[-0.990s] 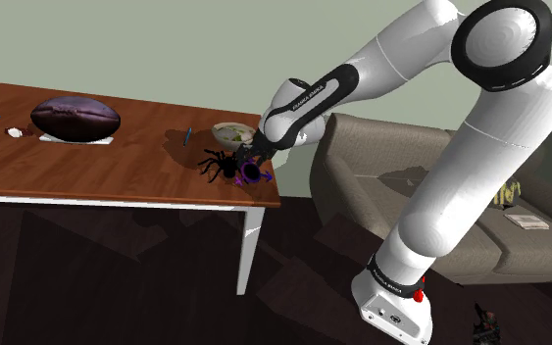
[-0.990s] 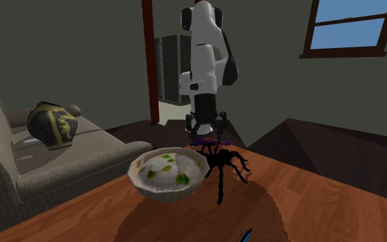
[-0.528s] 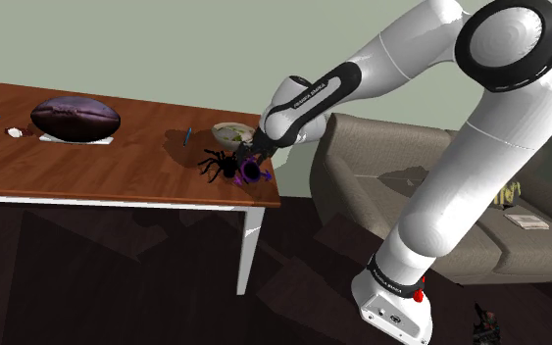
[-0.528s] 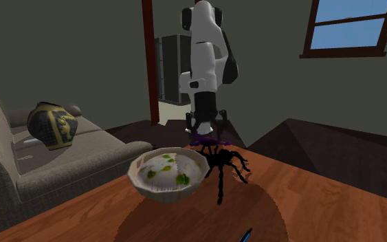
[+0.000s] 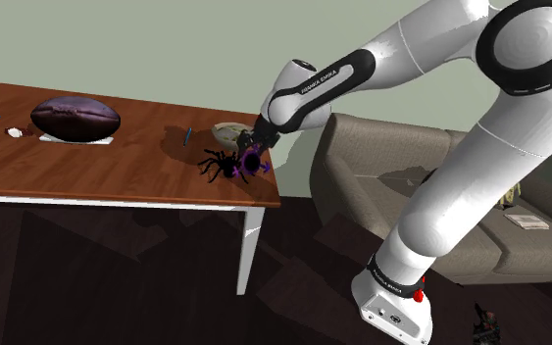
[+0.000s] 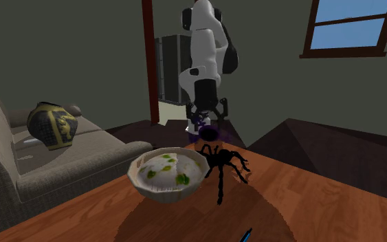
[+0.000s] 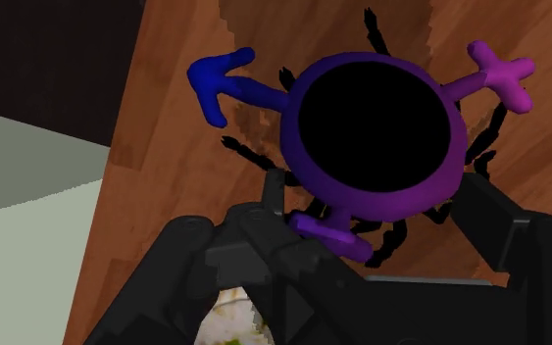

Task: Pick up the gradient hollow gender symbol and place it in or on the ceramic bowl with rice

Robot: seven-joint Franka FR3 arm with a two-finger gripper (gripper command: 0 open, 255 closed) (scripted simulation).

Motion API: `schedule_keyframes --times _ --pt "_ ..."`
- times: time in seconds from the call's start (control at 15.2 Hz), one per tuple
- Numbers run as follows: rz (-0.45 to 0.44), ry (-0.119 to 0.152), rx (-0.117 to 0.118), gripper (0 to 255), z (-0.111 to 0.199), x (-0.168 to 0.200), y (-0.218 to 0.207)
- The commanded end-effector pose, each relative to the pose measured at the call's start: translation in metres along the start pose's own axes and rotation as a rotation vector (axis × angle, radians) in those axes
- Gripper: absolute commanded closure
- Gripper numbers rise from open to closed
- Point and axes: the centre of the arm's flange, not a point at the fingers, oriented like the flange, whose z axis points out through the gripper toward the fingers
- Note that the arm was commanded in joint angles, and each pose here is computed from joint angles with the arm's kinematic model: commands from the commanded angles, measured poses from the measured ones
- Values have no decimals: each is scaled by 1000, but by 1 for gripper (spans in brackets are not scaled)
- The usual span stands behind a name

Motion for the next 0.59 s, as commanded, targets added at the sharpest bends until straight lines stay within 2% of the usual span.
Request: schedule_keyframes --times 0.0,0.53 --pt "0 0 0 255 -11 3 -1" --pt "0 0 0 255 -50 17 -8"
